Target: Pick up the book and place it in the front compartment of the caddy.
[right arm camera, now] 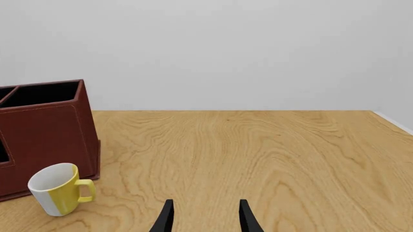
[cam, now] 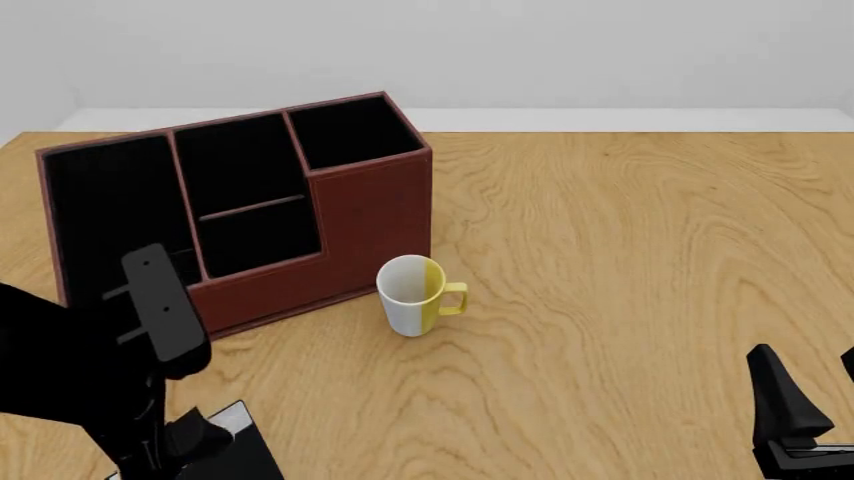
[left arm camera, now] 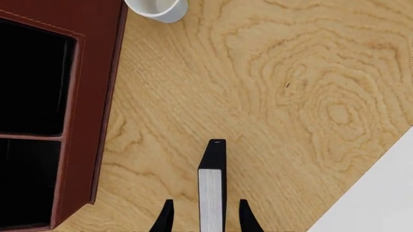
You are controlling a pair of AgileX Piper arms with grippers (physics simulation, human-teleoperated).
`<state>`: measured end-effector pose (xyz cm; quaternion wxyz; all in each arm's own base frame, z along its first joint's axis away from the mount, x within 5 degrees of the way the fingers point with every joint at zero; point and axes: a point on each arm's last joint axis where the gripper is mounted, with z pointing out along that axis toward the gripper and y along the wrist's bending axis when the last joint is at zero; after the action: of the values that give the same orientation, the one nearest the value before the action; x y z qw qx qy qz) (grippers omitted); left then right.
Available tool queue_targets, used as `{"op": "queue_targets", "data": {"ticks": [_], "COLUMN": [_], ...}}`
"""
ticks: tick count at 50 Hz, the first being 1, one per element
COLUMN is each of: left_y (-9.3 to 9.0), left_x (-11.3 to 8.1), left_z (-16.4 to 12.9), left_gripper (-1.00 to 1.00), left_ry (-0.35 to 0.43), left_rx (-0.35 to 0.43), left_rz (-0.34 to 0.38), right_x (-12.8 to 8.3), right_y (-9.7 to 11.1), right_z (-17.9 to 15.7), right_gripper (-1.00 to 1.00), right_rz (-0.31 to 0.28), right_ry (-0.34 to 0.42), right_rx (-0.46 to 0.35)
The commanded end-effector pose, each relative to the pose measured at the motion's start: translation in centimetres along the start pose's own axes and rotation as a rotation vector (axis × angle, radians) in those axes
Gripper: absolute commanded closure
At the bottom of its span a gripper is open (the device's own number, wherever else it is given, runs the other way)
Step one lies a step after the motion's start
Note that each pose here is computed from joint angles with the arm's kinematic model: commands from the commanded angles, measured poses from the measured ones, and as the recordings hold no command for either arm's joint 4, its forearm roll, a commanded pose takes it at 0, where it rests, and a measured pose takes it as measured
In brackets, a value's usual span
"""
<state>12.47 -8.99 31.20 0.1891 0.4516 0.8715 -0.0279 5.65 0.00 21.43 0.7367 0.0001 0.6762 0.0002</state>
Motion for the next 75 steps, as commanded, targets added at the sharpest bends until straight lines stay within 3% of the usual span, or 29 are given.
{"op": "queue_targets", "data": {"ticks": [1, 18, 25, 44, 45, 47, 59, 67, 75], "left_y": [-1.3, -2.6, -2.3, -1.8, -1.7, -1.5, -0.1, 1.2, 3.1], "left_x": [0.9, 2.4, 3.2, 4.1, 4.0, 4.0, 3.5, 1.0, -0.2], "left_z": [1.9, 5.4, 6.6, 7.2, 7.1, 6.8, 5.5, 1.2, -2.2], "left_gripper": [-1.0, -1.0, -1.0, -1.0, 1.0, 1.0, 1.0, 1.0, 1.0], "left_ry": [0.045, 0.085, 0.115, 0.137, 0.132, 0.121, 0.108, 0.008, -0.039], "left_rx": [0.036, 0.06, 0.056, 0.048, 0.045, 0.04, 0.015, -0.036, -0.103], "left_rz": [-0.028, -0.069, -0.073, -0.074, -0.073, -0.045, -0.03, 0.013, 0.081], "right_x": [0.0, 0.0, 0.0, 0.0, 0.0, 0.0, 0.0, 0.0, 0.0], "right_y": [0.0, 0.0, 0.0, 0.0, 0.0, 0.0, 0.0, 0.0, 0.0], "right_z": [0.0, 0.0, 0.0, 0.0, 0.0, 0.0, 0.0, 0.0, 0.0], "right_gripper": [-1.0, -1.0, -1.0, -1.0, -1.0, -1.0, -1.0, -1.0, -1.0], "right_rz": [0.0, 0.0, 0.0, 0.0, 0.0, 0.0, 0.0, 0.0, 0.0], "right_ry": [0.0, 0.0, 0.0, 0.0, 0.0, 0.0, 0.0, 0.0, 0.0], "right_rx": [0.0, 0.0, 0.0, 0.0, 0.0, 0.0, 0.0, 0.0, 0.0]}}
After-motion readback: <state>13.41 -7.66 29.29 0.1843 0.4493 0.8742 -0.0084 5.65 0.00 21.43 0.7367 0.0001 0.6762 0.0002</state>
